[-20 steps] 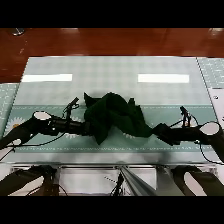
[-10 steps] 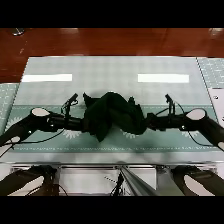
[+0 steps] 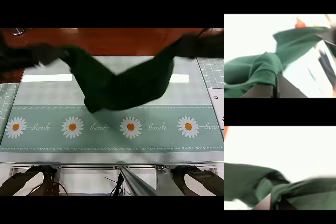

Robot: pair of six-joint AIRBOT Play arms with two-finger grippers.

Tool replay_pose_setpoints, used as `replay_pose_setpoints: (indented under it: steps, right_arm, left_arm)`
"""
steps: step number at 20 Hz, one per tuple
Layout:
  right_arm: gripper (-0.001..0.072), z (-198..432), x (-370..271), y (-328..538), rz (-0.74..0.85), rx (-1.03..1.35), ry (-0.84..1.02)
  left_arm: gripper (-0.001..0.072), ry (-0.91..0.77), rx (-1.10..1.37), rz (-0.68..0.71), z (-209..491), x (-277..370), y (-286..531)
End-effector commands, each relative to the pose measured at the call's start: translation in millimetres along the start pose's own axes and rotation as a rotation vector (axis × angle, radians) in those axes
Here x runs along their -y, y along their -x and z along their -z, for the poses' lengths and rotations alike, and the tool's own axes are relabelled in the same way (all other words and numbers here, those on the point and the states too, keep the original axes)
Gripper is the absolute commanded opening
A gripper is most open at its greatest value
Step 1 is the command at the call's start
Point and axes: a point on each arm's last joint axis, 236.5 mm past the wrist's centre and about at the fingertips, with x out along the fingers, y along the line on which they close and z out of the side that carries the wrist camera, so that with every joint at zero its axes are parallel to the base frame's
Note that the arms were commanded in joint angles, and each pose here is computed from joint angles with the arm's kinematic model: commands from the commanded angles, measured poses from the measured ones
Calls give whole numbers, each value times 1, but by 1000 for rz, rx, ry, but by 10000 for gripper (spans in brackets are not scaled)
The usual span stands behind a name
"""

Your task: Fold the shirts.

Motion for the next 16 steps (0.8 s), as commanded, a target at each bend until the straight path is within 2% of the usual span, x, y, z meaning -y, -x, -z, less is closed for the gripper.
replay_pose_setpoints:
  steps: [1,4,9,13,16]
  right_arm:
    - [25,-70,-46,127,132,250,204]
    - [25,-65,-84,204,147,399,281]
    - [25,-10,-114,277,178,439,333]
    - [26,57,-73,275,313,200,232]
    - [26,110,-32,242,372,2,106]
  left_arm:
    - [17,-249,202,-264,-100,42,87]
    - [17,-356,321,-560,-127,64,161]
    - [17,-515,420,-801,-108,128,231]
    - [17,-554,385,-843,-80,144,245]
    - [17,-465,247,-788,-51,108,217]
